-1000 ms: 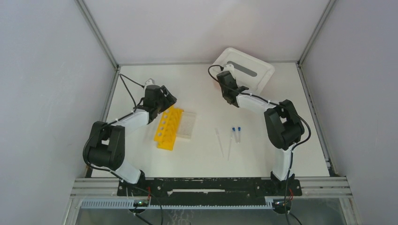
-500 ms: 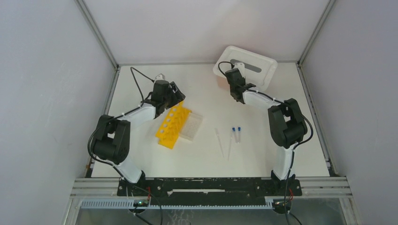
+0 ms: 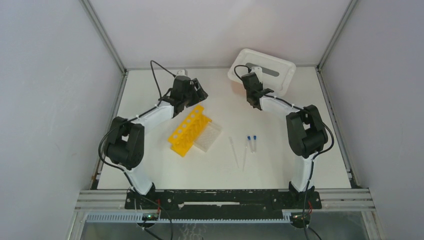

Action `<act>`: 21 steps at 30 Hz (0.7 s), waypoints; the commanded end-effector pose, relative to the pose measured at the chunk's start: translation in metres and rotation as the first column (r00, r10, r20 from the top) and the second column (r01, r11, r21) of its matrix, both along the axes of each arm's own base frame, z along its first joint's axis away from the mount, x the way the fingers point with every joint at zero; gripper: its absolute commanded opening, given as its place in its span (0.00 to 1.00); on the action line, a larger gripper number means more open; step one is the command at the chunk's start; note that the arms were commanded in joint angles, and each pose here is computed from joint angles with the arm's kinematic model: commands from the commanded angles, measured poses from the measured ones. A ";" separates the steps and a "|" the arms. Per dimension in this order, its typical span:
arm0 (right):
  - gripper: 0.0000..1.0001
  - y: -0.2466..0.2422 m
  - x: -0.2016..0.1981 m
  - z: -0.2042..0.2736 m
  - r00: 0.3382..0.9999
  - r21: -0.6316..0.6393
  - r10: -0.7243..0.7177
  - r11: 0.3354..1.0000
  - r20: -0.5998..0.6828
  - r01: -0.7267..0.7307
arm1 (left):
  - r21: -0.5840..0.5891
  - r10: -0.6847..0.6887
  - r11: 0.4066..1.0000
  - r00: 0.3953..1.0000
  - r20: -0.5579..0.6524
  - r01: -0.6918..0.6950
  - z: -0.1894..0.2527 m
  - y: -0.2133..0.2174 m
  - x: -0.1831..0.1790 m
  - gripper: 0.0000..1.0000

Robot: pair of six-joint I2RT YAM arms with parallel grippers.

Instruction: Organize the chemistry lab equipment

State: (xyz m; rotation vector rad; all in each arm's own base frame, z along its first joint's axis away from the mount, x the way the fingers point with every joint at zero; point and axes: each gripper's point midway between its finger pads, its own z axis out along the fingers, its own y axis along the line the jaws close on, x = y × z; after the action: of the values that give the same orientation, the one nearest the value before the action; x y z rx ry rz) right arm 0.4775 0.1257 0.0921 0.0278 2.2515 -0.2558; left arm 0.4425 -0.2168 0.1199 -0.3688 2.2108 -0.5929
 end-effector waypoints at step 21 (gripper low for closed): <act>0.49 0.109 -0.043 0.090 0.940 0.083 0.283 0.949 0.190 -0.303 | 0.006 0.581 0.799 0.774 0.253 -0.601 0.111 0.159 -0.099 0.72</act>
State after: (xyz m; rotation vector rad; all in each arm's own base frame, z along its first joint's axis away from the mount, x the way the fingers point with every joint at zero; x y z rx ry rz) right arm 0.4436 0.2216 0.1685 -0.1939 2.1010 -0.0141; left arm 0.3765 -0.0941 0.2863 -0.6808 1.7246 -0.3172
